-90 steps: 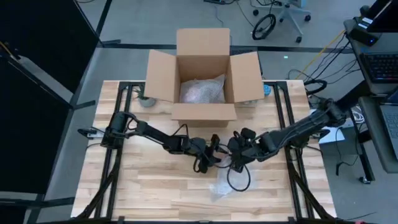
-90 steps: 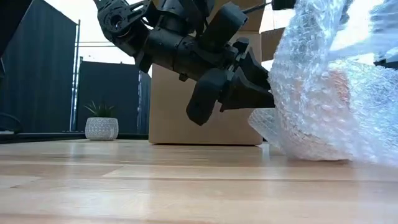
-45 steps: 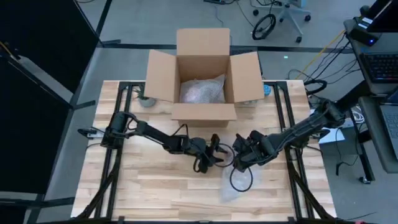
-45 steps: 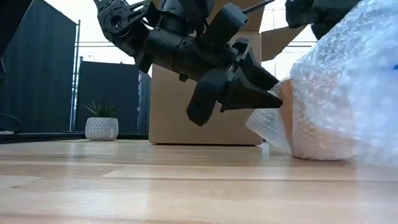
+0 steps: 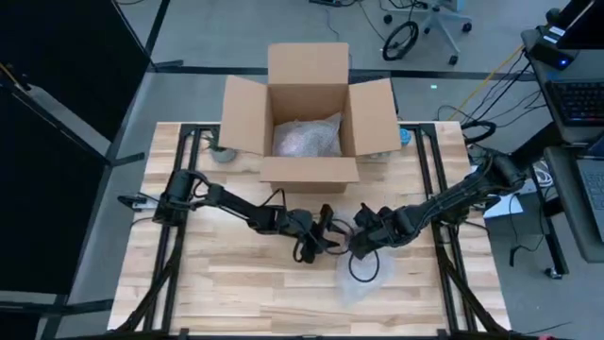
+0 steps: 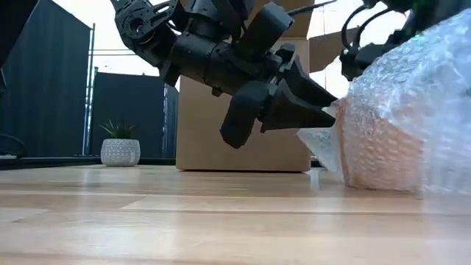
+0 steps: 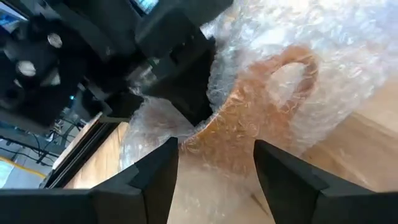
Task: Wrap mug
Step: Wrap the orange mug with transparent bubble wrap
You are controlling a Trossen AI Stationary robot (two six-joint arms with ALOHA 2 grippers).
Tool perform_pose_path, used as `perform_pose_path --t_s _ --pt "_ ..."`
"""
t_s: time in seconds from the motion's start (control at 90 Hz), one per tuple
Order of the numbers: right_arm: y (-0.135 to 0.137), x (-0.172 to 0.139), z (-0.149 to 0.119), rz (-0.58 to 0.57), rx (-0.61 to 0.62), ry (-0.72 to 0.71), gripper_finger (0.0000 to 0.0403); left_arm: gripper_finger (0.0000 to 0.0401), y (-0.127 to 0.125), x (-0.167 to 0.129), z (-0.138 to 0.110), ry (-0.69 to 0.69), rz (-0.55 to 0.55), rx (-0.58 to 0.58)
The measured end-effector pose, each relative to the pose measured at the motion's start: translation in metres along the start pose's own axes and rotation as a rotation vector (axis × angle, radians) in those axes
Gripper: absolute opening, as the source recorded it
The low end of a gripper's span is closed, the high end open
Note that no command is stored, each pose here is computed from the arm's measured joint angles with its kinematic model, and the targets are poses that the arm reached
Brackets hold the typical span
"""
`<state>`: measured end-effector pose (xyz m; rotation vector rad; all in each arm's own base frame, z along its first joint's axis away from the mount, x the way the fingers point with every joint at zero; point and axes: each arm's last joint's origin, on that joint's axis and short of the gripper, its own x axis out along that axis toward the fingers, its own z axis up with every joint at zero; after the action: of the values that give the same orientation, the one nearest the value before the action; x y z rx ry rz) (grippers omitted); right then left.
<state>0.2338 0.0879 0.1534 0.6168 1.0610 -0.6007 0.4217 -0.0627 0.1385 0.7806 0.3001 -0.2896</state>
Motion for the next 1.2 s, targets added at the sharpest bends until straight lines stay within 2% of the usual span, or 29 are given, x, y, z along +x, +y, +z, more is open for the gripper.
perform_pose_path --t_s 0.211,0.311,0.422,0.589,0.689,0.967,1.1,1.2 --pt "-0.007 0.009 -0.005 0.017 0.016 0.009 0.0219 0.0194 -0.003 0.0 0.003 0.013 0.001 0.004" --pt "-0.008 0.009 -0.005 0.017 -0.007 0.021 0.0196 0.0194 -0.003 -0.003 0.013 0.034 0.038 0.013" --pt "-0.007 0.009 -0.004 0.023 -0.048 0.019 0.0152 0.0194 0.004 -0.011 0.031 0.029 0.077 0.018" --pt "-0.006 0.01 -0.001 0.049 -0.099 0.013 0.0064 0.0194 0.01 -0.02 0.038 0.082 0.124 0.018" --pt "-0.005 0.011 0.001 0.07 -0.141 0.005 0.0063 0.0194 0.015 -0.021 0.036 0.095 0.14 -0.029" --pt "-0.003 0.011 0.003 0.087 -0.191 -0.016 0.0063 0.0194 0.014 -0.02 0.024 0.095 0.03 -0.365" --pt "-0.004 0.012 0.004 0.082 -0.186 -0.023 0.0063 0.0194 0.007 -0.021 0.033 0.073 0.012 -0.372" --pt "-0.004 0.012 0.005 0.079 -0.172 -0.024 0.0063 0.0194 -0.005 -0.022 0.044 0.035 -0.045 -0.358"
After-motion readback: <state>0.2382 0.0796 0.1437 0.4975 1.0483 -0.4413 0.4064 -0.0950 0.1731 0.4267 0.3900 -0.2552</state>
